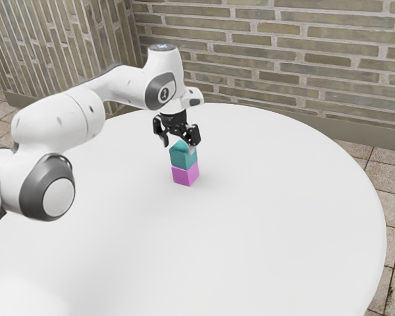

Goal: Pick up the blue block with one arm, and put the blue block on the table with one arm

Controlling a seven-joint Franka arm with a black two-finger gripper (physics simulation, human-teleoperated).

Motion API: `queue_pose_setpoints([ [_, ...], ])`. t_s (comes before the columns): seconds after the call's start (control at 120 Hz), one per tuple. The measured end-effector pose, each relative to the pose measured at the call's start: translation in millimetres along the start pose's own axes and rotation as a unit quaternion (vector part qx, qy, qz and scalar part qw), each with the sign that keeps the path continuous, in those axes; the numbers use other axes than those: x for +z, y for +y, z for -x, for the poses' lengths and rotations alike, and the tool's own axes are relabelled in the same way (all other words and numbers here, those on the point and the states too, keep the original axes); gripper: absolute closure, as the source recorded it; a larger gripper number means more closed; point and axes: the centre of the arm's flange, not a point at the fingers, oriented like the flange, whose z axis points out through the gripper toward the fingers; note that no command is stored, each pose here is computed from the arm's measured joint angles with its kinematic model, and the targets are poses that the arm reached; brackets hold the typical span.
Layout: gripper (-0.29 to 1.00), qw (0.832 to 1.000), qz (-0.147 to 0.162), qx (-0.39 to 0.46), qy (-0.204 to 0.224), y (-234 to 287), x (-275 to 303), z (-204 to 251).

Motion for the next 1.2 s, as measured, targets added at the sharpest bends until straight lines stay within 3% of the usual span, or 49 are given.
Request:
queue_pose_setpoints([
  [0.717,0.00,0.999,0.008,0.039,0.011,3.4,33.1,-11.4],
  [1.0,0.28,0.999,0.008,0.042,0.012,0.1,32.8,-11.6],
  [1.2,0.36,0.999,0.005,0.041,0.016,-3.9,27.7,-12.4],
])
